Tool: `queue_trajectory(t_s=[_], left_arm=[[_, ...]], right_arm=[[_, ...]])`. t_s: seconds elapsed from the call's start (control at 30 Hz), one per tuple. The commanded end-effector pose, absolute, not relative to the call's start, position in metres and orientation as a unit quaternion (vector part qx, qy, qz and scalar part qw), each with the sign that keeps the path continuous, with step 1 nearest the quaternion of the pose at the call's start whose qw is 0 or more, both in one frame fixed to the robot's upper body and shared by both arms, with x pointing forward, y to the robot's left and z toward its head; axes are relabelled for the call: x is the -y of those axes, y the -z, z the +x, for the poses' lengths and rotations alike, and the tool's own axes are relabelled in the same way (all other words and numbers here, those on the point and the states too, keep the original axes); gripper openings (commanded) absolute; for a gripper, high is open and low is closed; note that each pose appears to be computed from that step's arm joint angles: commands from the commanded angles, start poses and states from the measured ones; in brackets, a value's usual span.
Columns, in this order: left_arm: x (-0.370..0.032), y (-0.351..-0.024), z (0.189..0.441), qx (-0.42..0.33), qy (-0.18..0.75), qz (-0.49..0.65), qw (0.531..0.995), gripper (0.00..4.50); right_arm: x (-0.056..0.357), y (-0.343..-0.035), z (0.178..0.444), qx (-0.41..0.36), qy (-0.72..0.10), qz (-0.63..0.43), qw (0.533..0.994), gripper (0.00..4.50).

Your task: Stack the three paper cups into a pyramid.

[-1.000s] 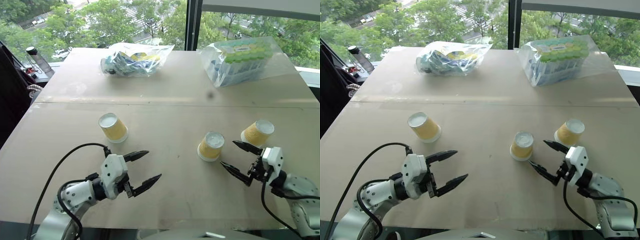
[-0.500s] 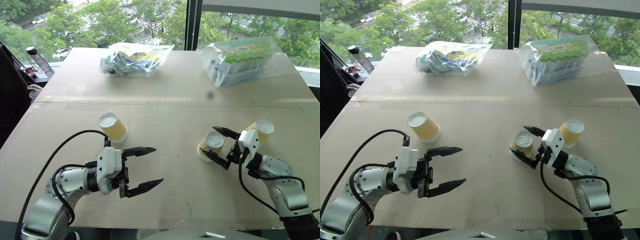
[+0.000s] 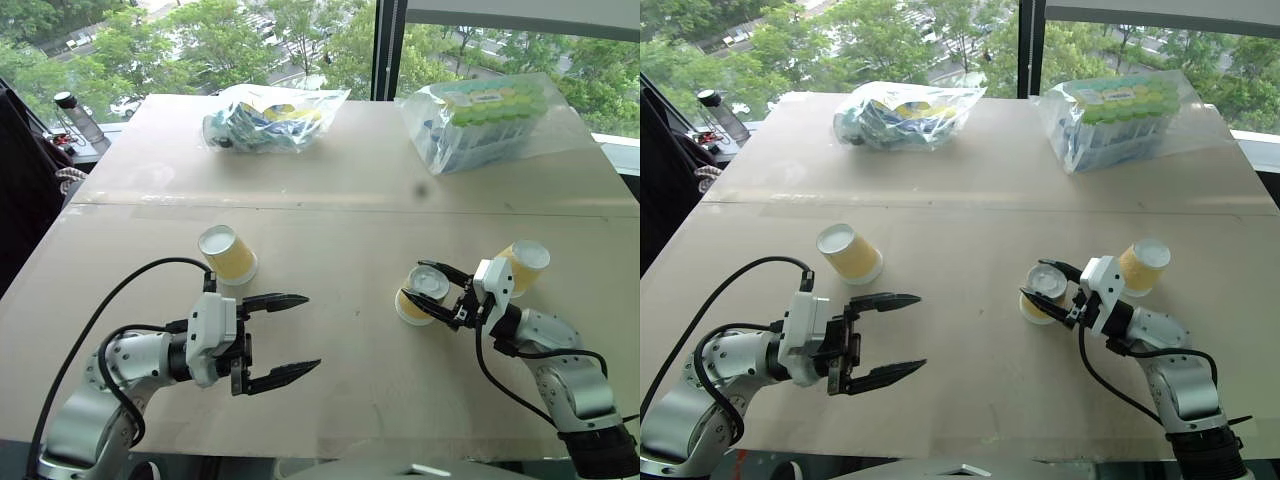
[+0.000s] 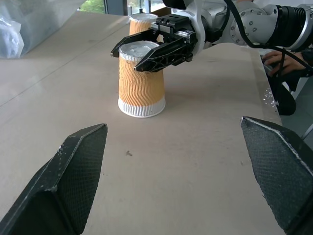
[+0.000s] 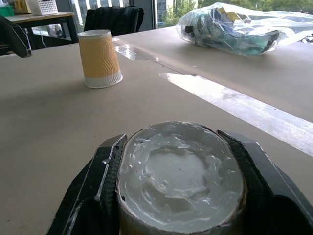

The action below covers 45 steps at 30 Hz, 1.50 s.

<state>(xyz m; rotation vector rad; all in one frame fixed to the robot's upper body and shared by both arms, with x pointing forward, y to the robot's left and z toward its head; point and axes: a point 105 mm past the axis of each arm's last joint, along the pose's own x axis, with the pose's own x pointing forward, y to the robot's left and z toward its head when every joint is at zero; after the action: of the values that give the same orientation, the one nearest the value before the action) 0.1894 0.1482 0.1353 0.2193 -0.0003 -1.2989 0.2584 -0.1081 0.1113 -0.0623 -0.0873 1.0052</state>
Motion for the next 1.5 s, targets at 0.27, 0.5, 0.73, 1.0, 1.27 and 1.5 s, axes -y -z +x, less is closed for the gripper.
queue_trajectory(t_s=[0.27,0.5,0.73,1.0,1.27,1.5], left_arm=[[-0.142,-0.139,0.218,0.028,0.463,0.037,0.885,4.50],[-0.127,-0.140,0.226,0.027,0.437,0.020,0.899,4.50],[-0.123,-0.139,0.224,0.024,0.437,0.027,0.899,4.50],[-0.124,-0.144,0.231,0.037,0.413,0.029,0.909,4.50],[-0.096,-0.157,0.235,0.054,0.458,0.050,0.886,4.50],[-0.067,-0.165,0.234,0.041,0.566,0.060,0.821,4.50]], right_arm=[[0.063,-0.139,0.307,0.075,-0.452,-0.047,0.888,2.10],[0.035,-0.143,0.365,0.046,-0.405,-0.059,0.911,2.10],[0.026,-0.145,0.372,0.043,-0.423,-0.037,0.904,3.39],[0.048,-0.174,0.357,0.101,-0.403,-0.078,0.906,4.46],[0.117,-0.213,0.323,0.179,-0.288,-0.117,0.933,4.46],[0.200,-0.191,0.296,0.121,-0.155,-0.168,0.966,4.46]])
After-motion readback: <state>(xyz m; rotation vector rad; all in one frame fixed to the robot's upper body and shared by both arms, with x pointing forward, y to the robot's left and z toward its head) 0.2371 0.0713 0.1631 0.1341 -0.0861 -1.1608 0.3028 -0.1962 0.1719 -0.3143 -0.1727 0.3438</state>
